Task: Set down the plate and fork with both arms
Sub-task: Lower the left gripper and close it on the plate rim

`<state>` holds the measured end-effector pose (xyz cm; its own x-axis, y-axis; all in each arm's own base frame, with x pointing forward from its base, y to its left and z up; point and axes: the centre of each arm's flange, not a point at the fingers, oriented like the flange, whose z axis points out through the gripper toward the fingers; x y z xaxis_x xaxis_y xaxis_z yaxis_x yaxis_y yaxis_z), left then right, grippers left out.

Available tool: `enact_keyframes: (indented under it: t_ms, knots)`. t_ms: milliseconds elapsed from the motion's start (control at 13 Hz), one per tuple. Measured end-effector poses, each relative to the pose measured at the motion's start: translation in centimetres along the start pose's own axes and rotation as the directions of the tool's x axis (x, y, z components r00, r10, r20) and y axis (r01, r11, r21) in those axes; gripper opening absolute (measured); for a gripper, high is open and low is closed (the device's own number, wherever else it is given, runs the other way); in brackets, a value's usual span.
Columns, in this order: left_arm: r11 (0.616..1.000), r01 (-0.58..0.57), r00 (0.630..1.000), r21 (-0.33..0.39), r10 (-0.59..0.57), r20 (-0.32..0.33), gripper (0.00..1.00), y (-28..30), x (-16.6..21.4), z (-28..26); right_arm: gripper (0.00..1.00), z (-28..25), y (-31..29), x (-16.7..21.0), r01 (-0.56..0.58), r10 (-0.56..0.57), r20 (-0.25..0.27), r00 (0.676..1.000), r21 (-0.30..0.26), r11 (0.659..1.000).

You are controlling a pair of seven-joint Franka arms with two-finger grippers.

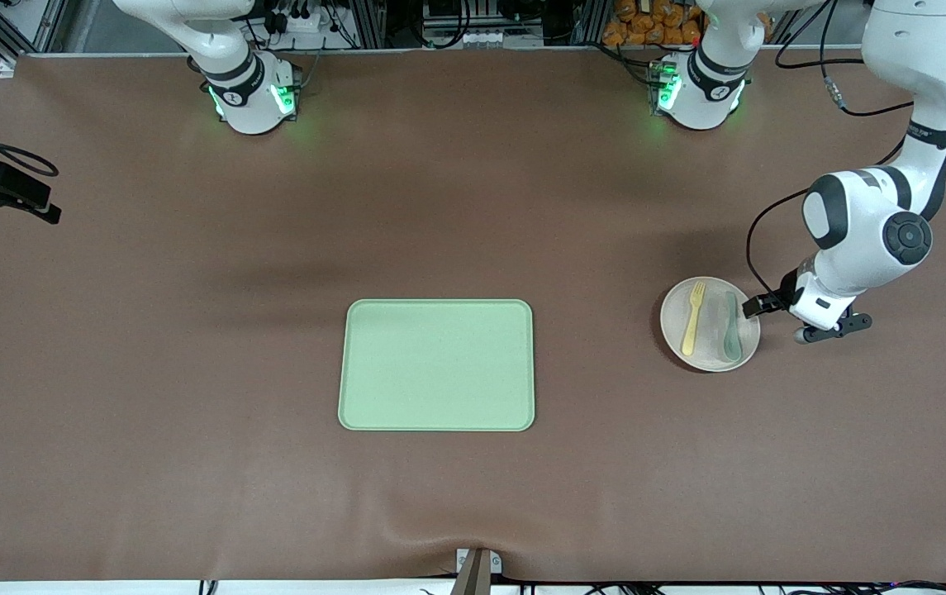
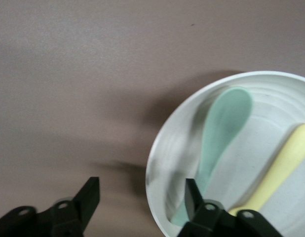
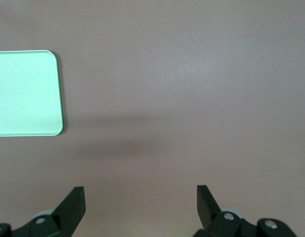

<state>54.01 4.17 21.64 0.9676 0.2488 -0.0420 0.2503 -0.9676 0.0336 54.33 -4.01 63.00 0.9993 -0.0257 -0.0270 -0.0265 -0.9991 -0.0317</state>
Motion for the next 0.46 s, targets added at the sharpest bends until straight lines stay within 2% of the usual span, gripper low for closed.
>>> enact_keyframes:
  t_ms: [463]
  knots:
    - [0.999,0.049,0.999,-0.024,-0.048,0.012,0.67,-0.4,0.0,2.1,1.0,0.0,0.0,0.0,-0.001,0.001,0.0,1.0,0.0,1.0]
